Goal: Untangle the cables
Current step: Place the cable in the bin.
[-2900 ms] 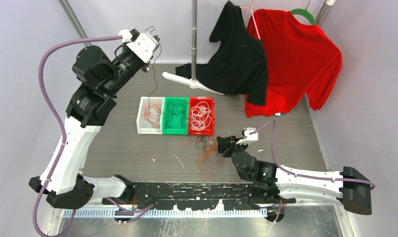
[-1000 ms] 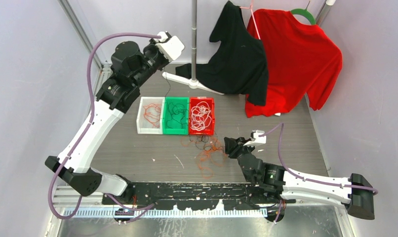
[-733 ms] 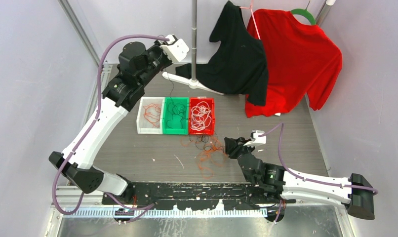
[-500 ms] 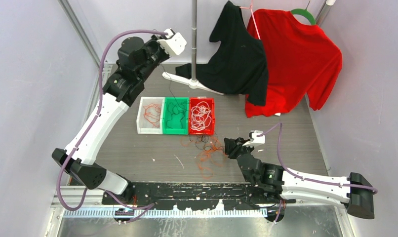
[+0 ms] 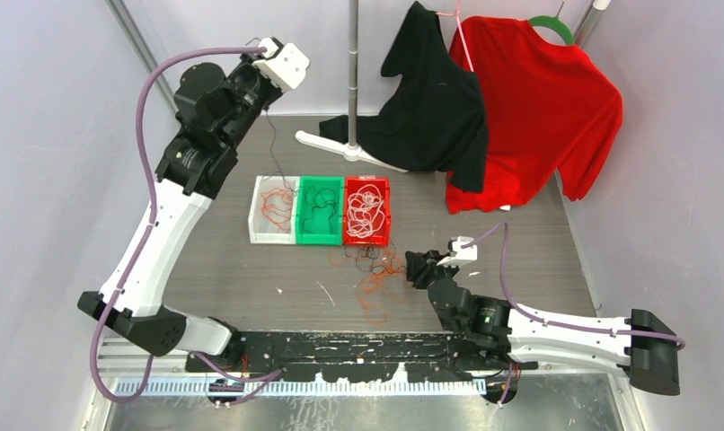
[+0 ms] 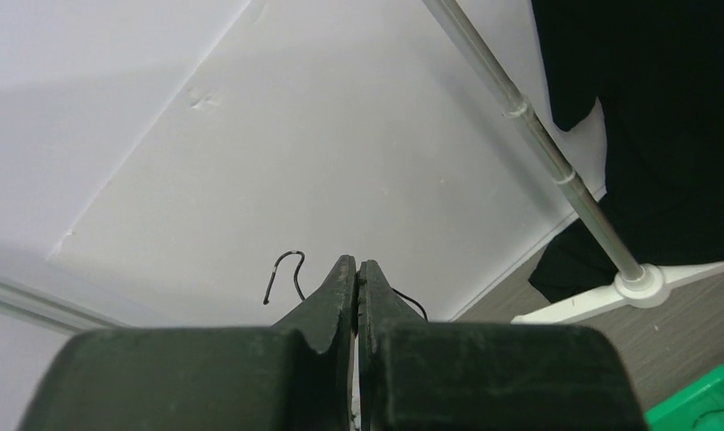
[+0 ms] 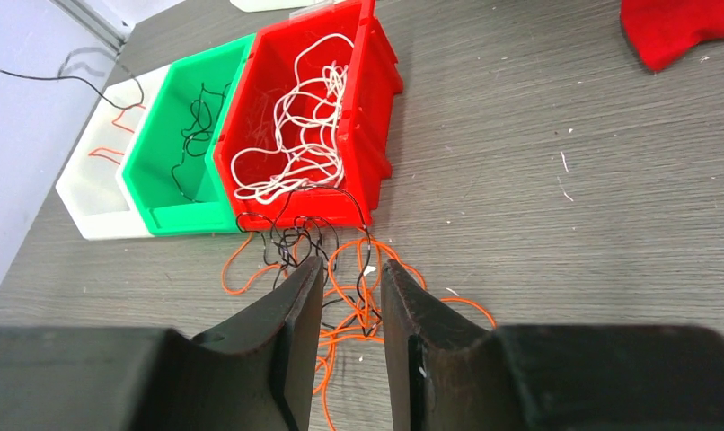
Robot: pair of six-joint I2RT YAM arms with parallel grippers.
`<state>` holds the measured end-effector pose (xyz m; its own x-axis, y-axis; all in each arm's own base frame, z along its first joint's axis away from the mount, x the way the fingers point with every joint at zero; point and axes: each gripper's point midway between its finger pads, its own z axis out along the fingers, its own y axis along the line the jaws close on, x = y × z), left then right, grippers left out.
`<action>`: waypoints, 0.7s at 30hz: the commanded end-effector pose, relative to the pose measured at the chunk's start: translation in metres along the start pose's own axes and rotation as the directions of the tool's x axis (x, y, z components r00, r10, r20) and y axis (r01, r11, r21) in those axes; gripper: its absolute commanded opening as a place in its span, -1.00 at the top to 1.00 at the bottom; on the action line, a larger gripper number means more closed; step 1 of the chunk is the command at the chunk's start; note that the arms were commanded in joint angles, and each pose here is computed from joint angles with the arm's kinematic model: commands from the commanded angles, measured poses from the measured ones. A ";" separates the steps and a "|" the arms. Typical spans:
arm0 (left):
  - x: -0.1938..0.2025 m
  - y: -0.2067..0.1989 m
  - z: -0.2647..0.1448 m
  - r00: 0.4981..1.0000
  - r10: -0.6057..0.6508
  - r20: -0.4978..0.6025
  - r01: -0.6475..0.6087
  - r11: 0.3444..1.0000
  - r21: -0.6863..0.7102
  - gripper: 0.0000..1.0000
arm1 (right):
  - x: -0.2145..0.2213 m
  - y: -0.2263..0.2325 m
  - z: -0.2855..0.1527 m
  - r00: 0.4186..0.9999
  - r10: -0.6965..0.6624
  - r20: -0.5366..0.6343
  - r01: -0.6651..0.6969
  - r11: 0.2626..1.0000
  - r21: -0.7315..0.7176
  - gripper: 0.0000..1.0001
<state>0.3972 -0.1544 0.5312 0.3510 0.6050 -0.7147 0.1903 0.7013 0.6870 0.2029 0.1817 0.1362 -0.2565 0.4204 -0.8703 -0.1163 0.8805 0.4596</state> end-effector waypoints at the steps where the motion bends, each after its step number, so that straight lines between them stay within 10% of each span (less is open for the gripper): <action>1: 0.006 -0.018 -0.009 0.999 -0.052 0.002 0.052 0.997 0.057 1.00 | -0.024 0.016 0.001 0.996 0.068 0.055 -0.067 0.998 -0.016 0.28; 21: -0.058 0.037 -0.015 0.981 0.014 0.194 0.001 0.997 -0.074 1.00 | -0.020 0.011 -0.001 0.996 0.074 0.047 -0.073 0.997 -0.015 0.30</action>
<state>0.3890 -0.1644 0.5273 0.3817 0.5794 -0.7201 0.2492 0.6858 0.6838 0.2032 0.1830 0.1412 -0.2514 0.4368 -0.8637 -0.1197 0.8715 0.4756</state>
